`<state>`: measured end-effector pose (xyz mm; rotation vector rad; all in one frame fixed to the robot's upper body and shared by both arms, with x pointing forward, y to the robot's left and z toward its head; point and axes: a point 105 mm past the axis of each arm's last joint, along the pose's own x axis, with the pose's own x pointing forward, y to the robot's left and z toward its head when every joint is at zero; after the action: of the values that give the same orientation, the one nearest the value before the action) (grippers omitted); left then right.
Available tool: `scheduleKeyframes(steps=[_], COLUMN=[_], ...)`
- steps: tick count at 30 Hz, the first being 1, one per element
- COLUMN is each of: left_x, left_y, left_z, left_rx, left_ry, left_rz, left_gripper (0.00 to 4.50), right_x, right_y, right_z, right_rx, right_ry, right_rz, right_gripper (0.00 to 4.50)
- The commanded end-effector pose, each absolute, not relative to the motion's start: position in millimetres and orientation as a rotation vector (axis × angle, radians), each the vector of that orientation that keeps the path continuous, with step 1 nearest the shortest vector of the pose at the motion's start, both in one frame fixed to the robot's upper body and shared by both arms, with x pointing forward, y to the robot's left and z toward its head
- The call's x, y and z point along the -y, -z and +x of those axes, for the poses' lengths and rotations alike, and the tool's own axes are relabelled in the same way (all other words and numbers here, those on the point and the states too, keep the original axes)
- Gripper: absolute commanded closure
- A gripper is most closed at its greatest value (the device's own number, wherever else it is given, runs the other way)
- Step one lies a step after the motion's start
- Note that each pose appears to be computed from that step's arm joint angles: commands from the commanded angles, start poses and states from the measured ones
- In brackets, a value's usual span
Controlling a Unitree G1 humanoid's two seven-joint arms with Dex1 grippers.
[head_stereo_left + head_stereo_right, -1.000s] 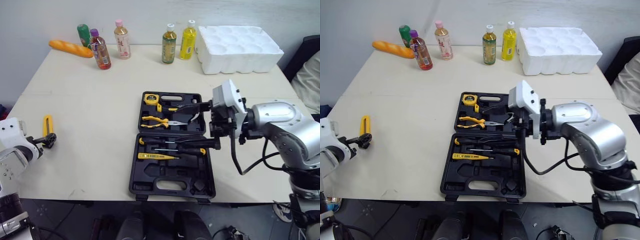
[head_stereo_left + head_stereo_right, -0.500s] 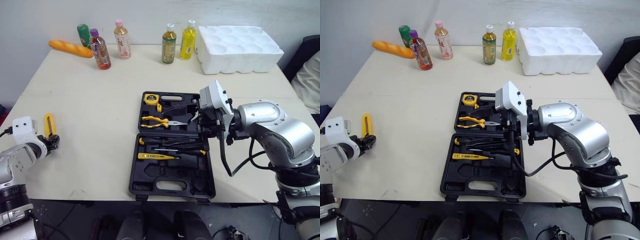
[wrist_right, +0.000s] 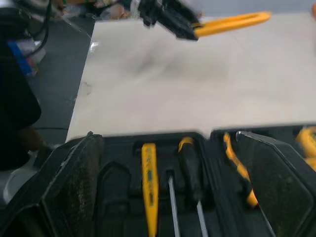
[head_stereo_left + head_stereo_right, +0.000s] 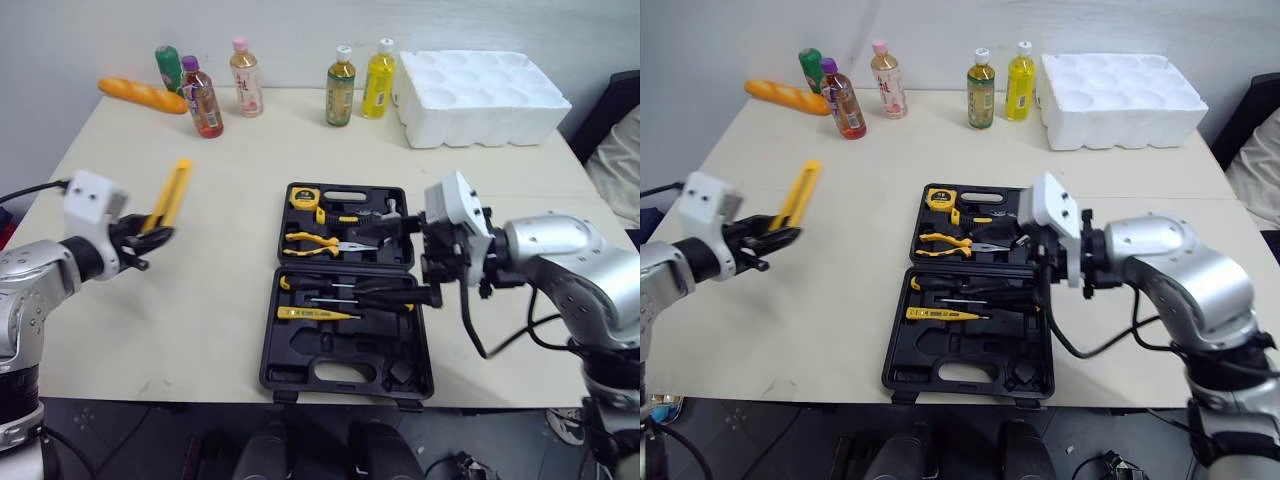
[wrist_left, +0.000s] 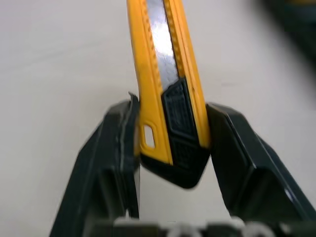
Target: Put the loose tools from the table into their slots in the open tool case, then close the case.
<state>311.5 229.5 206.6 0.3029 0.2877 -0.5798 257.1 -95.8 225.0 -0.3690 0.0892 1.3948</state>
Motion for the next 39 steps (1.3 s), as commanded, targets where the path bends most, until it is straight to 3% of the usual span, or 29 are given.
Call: scheduleKeyframes(steps=[1,4,9,24,30,38,39], left_x=[-175.7,-134.7,-101.0,-66.4,-71.0,-67.7,-62.8], left_y=[-208.1,-198.8,-180.2,-126.9,-133.6,-167.2,-172.1], left_z=[293.3,271.0,259.1,260.5,262.1,267.8,270.2], left_rx=[-0.313,-0.369,-0.452,-0.621,-0.634,-0.432,-0.347], left_ry=[0.904,1.22,1.478,1.636,1.626,1.656,1.663], left_rz=[0.415,0.538,0.617,0.724,0.724,0.617,0.557], left_gripper=[2.94,2.94,2.94,2.94,0.18,0.08,0.33], right_x=[102.9,110.9,128.4,148.3,148.3,151.2,149.7], right_y=[-224.1,-213.6,-184.5,-156.3,-156.7,-159.9,-160.9], right_z=[242.4,235.8,223.7,203.5,205.3,211.6,212.3], right_rx=[-0.091,-0.144,-0.25,-0.359,-0.355,-0.342,-0.333], right_ry=[-1.387,-1.332,-1.231,-1.061,-1.054,-1.061,-1.068], right_rz=[-0.413,-0.403,-0.465,-0.405,-0.4,-0.399,-0.39], right_gripper=[0.0,0.0,0.0,0.0,0.0,0.0,0.0])
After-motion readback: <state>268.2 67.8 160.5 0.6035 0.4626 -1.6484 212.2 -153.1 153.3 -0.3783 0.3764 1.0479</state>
